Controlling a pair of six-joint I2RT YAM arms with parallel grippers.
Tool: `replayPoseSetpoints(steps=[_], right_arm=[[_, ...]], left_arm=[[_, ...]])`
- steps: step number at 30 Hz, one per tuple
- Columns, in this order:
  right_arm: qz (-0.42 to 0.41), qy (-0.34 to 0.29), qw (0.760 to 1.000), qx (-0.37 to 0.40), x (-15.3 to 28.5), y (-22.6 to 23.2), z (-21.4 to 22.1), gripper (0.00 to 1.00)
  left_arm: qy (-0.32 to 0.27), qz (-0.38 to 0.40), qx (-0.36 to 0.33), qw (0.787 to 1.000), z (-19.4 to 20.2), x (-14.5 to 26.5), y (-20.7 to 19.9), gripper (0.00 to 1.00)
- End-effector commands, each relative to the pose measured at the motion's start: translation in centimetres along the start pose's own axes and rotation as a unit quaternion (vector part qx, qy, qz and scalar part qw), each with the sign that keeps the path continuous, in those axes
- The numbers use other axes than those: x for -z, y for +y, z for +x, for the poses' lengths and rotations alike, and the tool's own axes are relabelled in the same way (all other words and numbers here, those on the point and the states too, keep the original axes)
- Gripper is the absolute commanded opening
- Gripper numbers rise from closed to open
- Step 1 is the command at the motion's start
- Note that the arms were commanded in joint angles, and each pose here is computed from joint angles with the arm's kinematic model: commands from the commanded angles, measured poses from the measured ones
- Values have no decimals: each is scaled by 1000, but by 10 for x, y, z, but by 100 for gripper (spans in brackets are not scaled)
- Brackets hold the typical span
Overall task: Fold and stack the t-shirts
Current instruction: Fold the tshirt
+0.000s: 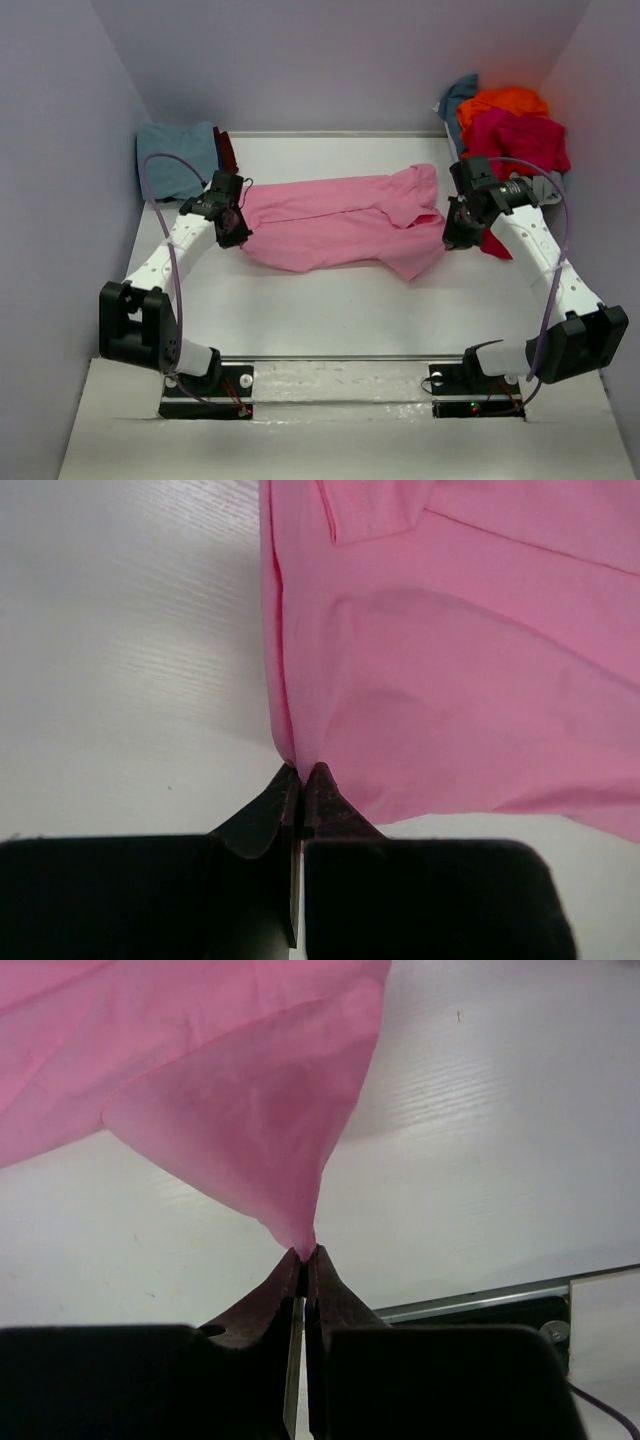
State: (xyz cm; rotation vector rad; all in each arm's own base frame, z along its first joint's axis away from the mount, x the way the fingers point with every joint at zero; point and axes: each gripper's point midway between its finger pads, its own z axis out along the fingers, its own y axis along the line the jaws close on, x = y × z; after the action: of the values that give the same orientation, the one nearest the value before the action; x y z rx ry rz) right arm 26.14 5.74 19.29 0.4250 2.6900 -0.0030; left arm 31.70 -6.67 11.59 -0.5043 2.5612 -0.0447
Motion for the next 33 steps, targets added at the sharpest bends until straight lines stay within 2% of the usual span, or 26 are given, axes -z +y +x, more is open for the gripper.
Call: replayPoseSetpoints(steps=[1, 6, 11, 16, 25, 33], right_arm=[[3, 18, 1000, 0, 9, -9, 23, 7], [8, 25, 1000, 7, 8, -14, 33, 7], [17, 14, 1000, 17, 0, -8, 16, 7], [10, -23, 999, 21, -3, 13, -29, 7], [16, -31, 999, 33, -41, 57, -95, 7], [22, -35, 999, 11, -65, 61, -146, 7]], left_arm=[[-10, 3, 13, 1000, 6, 14, 7, 6], [-20, 2, 23, 1000, 6, 19, 10, 6], [-31, -6, 22, 999, -7, 15, 6, 6], [-44, -5, 31, 999, -38, 6, 1, 6], [-46, -29, 60, 997, -97, -30, 20, 6], [-20, -61, 61, 996, -111, -76, 33, 6]])
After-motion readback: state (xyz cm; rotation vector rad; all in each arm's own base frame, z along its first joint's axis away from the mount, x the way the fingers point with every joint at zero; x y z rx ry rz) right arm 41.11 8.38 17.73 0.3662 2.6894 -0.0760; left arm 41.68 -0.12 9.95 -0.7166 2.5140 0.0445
